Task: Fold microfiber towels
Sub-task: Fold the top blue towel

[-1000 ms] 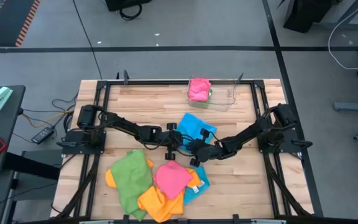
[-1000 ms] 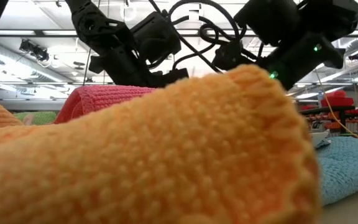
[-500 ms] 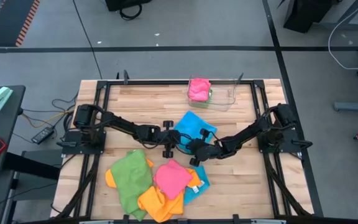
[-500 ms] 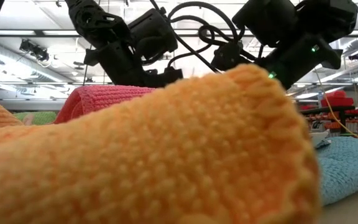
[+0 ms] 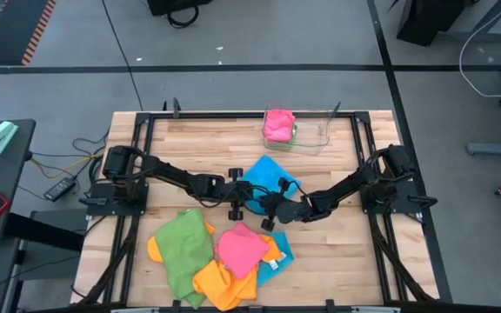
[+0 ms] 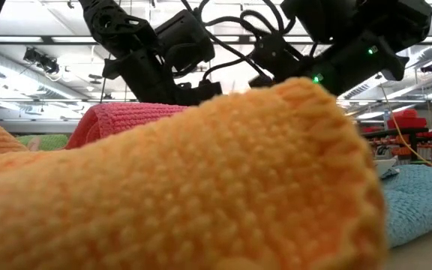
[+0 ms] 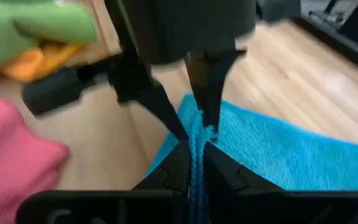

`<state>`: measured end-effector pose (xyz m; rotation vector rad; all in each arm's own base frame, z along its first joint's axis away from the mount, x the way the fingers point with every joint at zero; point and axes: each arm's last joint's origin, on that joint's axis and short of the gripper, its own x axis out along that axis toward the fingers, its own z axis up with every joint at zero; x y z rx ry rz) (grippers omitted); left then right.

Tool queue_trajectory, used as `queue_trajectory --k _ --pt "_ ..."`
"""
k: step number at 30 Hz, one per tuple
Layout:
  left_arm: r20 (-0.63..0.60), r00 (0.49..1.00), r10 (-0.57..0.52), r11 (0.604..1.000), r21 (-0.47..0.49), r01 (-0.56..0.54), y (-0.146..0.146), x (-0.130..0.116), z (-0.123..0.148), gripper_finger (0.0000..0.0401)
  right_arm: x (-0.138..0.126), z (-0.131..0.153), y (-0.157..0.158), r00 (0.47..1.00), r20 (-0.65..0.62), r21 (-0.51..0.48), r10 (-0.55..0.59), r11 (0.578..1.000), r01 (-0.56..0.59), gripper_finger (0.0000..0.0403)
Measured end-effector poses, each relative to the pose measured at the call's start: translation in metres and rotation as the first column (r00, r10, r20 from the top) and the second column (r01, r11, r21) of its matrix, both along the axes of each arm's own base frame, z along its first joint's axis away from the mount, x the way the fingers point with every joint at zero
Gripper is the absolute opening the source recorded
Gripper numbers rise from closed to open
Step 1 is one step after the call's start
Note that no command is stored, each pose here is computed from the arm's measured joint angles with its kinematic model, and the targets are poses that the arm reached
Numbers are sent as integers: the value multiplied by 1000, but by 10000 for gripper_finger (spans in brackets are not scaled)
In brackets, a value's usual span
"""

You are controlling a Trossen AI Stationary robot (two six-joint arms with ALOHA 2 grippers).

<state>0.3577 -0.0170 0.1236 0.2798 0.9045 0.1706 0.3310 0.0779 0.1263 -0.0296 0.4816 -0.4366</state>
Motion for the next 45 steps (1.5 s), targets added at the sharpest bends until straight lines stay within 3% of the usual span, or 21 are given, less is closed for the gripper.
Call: queue_trajectory --k 5,12,22,29,36,41,45 --pt "0 1000 1 1000 0 -1 1 0 0 101 -2 -7 -9 996 -84 44 12 999 -8 43" --pt "1 1000 1 1000 0 -1 1 0 0 100 0 -8 -13 992 -102 94 80 993 -70 51" --pt "0 999 -33 999 -17 33 -5 0 0 105 0 -3 -11 976 -100 148 196 972 -180 168" --pt "-29 985 -172 982 70 173 -17 0 2 125 -11 26 -10 969 -95 145 228 966 -214 199" --pt "-57 979 -197 937 283 205 -30 -1 6 177 -37 53 -17 973 -184 133 140 984 -116 200" --pt "-46 966 -255 910 325 255 -41 1 9 218 -47 59 -10 975 -206 73 84 995 -71 200" --pt "-58 950 -308 889 340 308 -48 0 9 227 -49 52 -3 972 -230 40 52 998 -44 200"
